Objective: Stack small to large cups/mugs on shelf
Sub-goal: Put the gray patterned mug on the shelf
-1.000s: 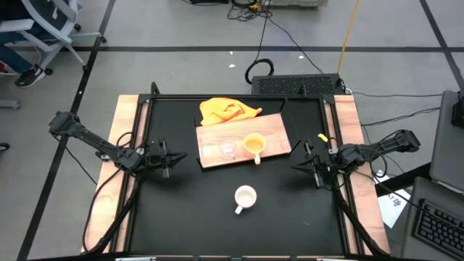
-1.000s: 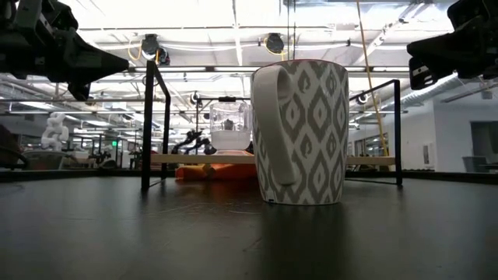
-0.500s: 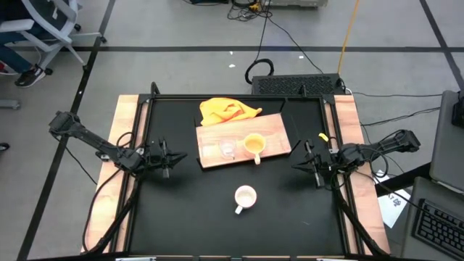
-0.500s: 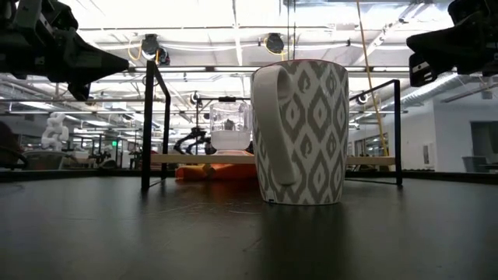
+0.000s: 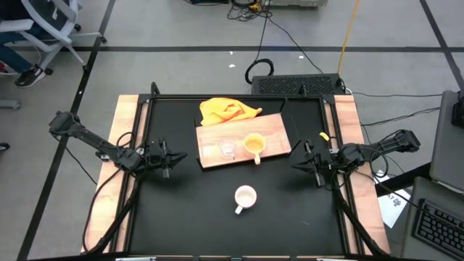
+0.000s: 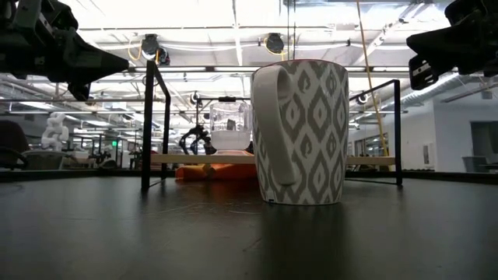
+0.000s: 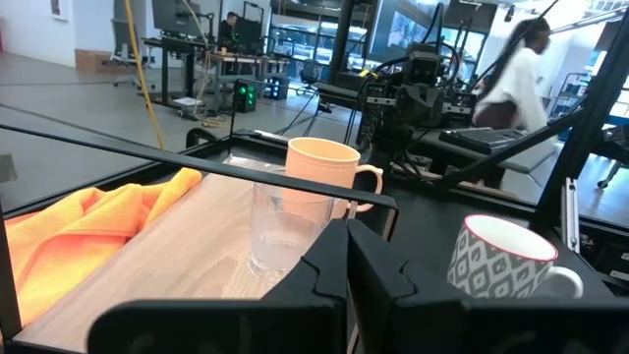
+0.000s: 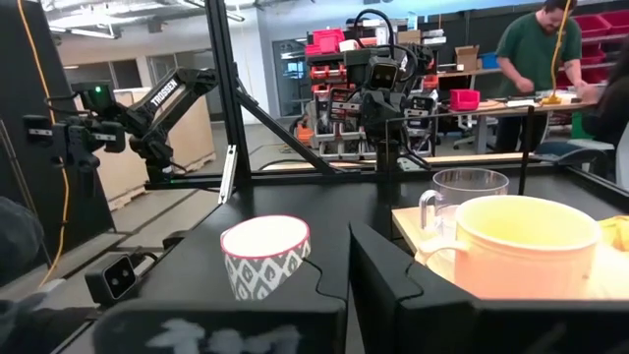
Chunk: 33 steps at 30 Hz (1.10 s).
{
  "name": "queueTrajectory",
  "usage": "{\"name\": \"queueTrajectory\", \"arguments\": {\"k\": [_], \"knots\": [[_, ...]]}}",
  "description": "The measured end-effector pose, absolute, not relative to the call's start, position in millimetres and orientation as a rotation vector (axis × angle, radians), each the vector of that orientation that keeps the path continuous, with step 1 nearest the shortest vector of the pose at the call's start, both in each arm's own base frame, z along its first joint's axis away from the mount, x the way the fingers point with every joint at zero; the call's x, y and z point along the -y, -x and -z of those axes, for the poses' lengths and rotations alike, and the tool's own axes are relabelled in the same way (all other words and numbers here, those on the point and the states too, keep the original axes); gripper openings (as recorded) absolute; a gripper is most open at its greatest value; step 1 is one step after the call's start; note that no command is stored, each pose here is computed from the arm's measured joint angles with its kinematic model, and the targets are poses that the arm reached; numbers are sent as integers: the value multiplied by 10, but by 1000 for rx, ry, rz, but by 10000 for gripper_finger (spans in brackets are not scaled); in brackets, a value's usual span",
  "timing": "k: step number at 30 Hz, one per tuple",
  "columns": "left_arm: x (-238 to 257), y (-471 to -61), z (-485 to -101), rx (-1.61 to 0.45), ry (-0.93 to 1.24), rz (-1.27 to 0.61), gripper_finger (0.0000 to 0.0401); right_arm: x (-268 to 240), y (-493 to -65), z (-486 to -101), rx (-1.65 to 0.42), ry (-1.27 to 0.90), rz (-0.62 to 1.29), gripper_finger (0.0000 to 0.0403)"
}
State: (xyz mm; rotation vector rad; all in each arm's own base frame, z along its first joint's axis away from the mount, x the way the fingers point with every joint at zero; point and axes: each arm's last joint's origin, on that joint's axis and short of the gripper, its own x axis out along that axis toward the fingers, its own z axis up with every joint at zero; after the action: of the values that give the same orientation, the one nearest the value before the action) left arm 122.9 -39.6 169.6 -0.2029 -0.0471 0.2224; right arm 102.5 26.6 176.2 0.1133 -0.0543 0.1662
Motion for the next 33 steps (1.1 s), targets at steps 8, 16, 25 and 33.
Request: {"name": "queueTrajectory", "arguments": {"k": [8,16,25,33], "knots": [[396,-1229,-1696,47,203,-222,6,-267,-1025,-1753,48,-82,-165,0],[396,-1229,-1696,47,203,-222,6,-267,-1025,-1748,43,-71,-165,0],[396,-1229,-1695,47,203,-223,6,-268,-1027,-1677,-23,-2,-164,0],[395,-1229,-1696,47,203,-223,6,-269,-1029,-1754,65,9,-168,0]]}}
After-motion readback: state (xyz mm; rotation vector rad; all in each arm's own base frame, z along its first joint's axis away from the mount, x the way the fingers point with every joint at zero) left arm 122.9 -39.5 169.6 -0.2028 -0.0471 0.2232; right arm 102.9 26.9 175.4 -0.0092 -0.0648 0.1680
